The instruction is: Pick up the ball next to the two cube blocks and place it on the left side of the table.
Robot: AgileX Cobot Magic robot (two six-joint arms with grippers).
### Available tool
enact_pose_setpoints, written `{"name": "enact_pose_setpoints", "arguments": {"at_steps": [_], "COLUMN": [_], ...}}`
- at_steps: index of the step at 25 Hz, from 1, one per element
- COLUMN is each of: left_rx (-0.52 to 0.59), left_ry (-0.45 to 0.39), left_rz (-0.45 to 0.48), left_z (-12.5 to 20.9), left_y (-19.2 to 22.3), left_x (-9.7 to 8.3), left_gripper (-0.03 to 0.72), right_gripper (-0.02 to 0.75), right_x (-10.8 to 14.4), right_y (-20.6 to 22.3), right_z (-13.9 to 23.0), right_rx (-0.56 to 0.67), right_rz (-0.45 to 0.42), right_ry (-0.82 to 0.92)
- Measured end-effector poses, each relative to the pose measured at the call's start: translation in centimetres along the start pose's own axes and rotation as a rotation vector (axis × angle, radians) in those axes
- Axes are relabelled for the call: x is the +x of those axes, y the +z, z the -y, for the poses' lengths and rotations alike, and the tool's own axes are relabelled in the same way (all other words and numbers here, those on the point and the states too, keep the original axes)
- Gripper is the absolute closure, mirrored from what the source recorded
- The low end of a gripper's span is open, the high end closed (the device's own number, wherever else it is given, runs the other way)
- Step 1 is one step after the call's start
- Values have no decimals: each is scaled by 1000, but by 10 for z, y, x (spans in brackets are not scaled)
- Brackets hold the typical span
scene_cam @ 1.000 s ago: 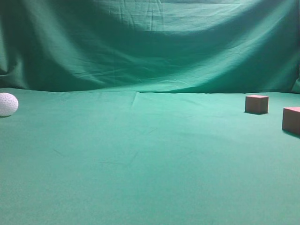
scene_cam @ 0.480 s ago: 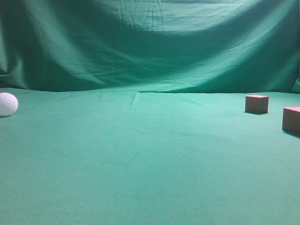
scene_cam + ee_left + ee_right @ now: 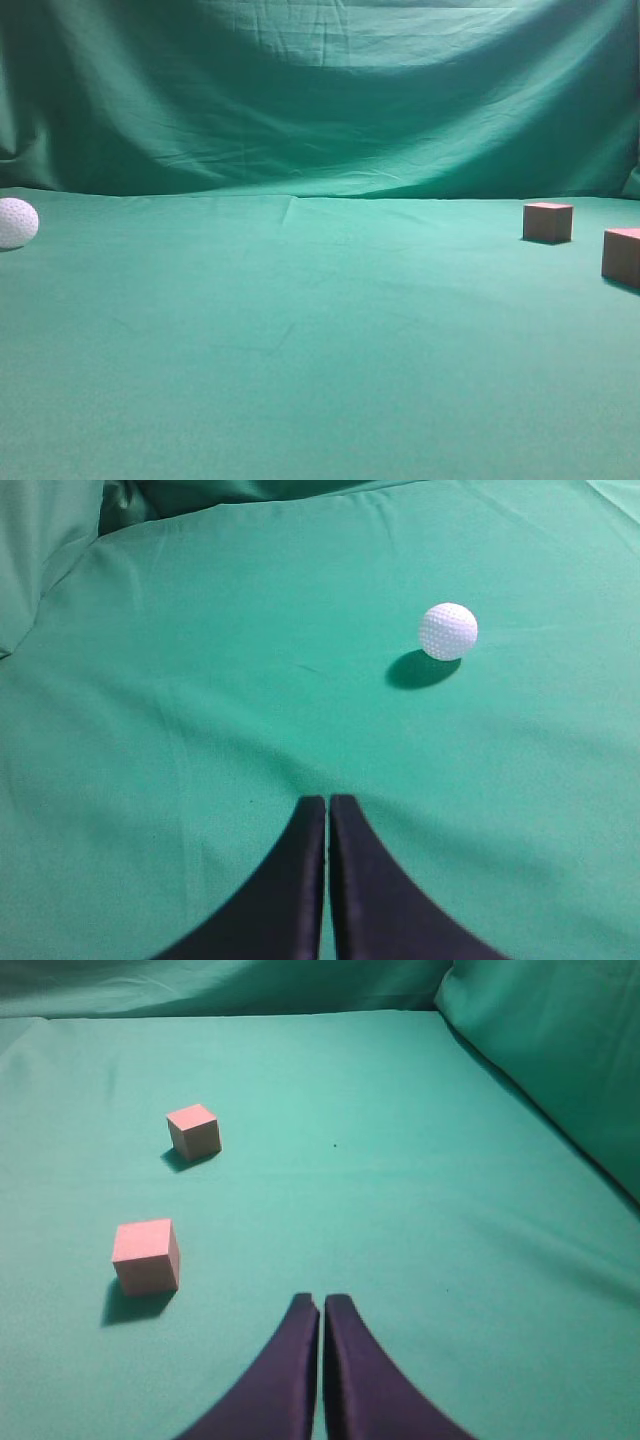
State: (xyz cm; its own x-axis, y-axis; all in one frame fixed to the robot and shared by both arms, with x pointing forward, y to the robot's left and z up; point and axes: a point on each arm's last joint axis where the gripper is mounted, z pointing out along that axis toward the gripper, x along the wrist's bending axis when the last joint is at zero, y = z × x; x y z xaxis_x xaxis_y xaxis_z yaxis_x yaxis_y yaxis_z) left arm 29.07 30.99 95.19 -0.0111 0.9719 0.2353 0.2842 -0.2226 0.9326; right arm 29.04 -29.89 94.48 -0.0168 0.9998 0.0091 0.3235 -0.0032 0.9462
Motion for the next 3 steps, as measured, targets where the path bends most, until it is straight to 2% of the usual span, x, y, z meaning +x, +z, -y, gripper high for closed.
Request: {"name": "enact_pose_setpoints", "arguments": {"at_steps": [3], "left_rx": [0], "left_ry": [0], "left_rz": [0], "left_z": [0], "left_y": [0], "left_x": [0], "left_gripper": [688], "right_gripper": [738], "right_x": [0], "right_y": [0], "right_z": [0], "right_rx": [0], "right_rz": [0], "right_ry": [0]}}
